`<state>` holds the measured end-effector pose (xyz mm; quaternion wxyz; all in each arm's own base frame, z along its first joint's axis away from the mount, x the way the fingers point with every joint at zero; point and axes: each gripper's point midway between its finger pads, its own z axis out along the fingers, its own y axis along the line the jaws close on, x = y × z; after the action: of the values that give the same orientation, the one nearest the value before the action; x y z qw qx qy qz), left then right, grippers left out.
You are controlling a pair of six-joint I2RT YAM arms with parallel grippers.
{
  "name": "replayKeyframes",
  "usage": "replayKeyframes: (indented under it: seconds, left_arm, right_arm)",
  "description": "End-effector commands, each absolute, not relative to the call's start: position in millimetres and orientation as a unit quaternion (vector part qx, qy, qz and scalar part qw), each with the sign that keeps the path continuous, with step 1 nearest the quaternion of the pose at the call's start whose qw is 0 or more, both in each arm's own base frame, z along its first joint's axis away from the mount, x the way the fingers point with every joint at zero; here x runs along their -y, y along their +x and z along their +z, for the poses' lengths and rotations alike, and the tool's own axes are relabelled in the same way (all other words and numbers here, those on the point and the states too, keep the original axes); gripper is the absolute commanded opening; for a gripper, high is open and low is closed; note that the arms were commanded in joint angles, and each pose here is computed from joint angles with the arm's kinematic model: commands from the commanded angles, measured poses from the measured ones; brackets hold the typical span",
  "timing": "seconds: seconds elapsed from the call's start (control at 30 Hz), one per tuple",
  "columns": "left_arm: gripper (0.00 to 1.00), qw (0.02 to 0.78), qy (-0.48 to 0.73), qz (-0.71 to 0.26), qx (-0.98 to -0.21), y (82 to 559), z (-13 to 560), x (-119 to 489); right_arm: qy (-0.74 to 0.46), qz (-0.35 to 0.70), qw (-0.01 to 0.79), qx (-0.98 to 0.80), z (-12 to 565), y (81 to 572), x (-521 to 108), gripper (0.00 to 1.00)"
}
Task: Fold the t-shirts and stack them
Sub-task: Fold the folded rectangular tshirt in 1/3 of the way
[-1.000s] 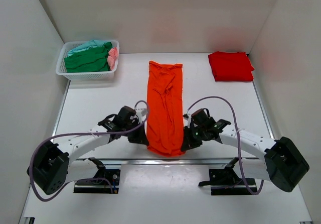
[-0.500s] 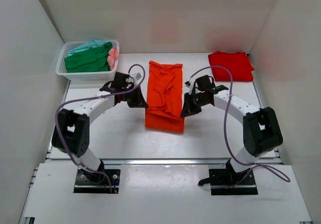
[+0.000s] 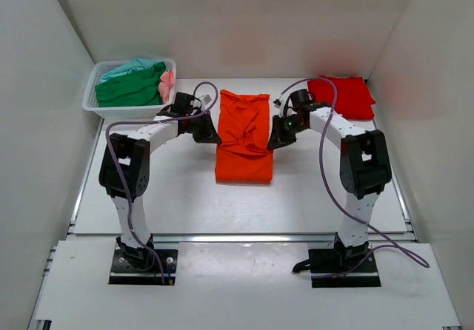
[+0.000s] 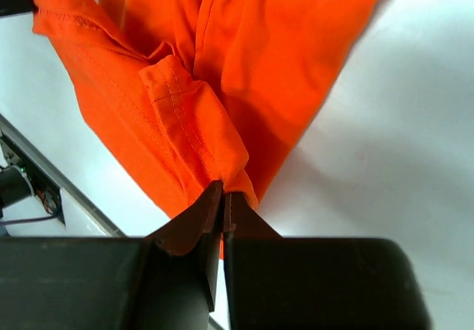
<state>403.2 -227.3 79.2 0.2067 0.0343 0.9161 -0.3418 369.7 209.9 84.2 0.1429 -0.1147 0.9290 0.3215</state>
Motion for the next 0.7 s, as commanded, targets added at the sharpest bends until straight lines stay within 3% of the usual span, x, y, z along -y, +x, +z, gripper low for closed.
replayKeyframes:
  seconds: [0.0, 0.4, 0.43, 0.47, 0.5, 0.57, 0.6, 0.63, 0.67]
  left_arm:
    - [0.0, 0.261, 0.042, -0.373, -0.89, 429.4, 114.0, 231.7]
    - [0.0, 0.263, 0.008, -0.367, -0.892, 474.1, 105.0, 223.6]
    - [0.04, 0.265, 0.007, -0.37, -0.891, 478.4, 107.3, 223.1]
    - [0.17, 0.261, 0.01, -0.371, -0.891, 478.7, 103.1, 227.4]
    - [0.24, 0.263, 0.008, -0.371, -0.891, 483.0, 102.2, 228.8]
    - [0.24, 0.27, 0.001, -0.378, -0.885, 493.2, 105.1, 229.5]
    - [0.34, 0.276, -0.009, -0.383, -0.881, 500.8, 109.4, 228.2]
    - [0.51, 0.287, -0.016, -0.389, -0.875, 508.7, 115.5, 227.3]
    - [0.54, 0.299, -0.018, -0.394, -0.869, 515.5, 123.2, 226.0]
  right_arm:
    - [-0.127, 0.323, 0.169, -0.922, 96.5, 391.5, -207.0, 0.0]
    - [-0.13, 0.322, 0.175, -0.921, 84.8, 436.6, -208.1, 0.01]
    - [-0.133, 0.321, 0.176, -0.921, 82.8, 441.9, -208.3, 0.0]
    - [-0.134, 0.32, 0.179, -0.921, 82.5, 445.0, -209.9, 0.01]
    - [-0.134, 0.317, 0.188, -0.92, 85.8, 453.5, -209.5, 0.04]
    - [-0.128, 0.31, 0.209, -0.919, 94.9, 467.5, -207.5, 0.26]
    - [-0.125, 0.306, 0.228, -0.916, 101.5, 476.1, -209.0, 0.27]
    - [-0.117, 0.304, 0.241, -0.914, 109.4, 482.4, -205.7, 0.29]
    - [-0.115, 0.296, 0.272, -0.908, 121.2, 491.6, -204.0, 0.34]
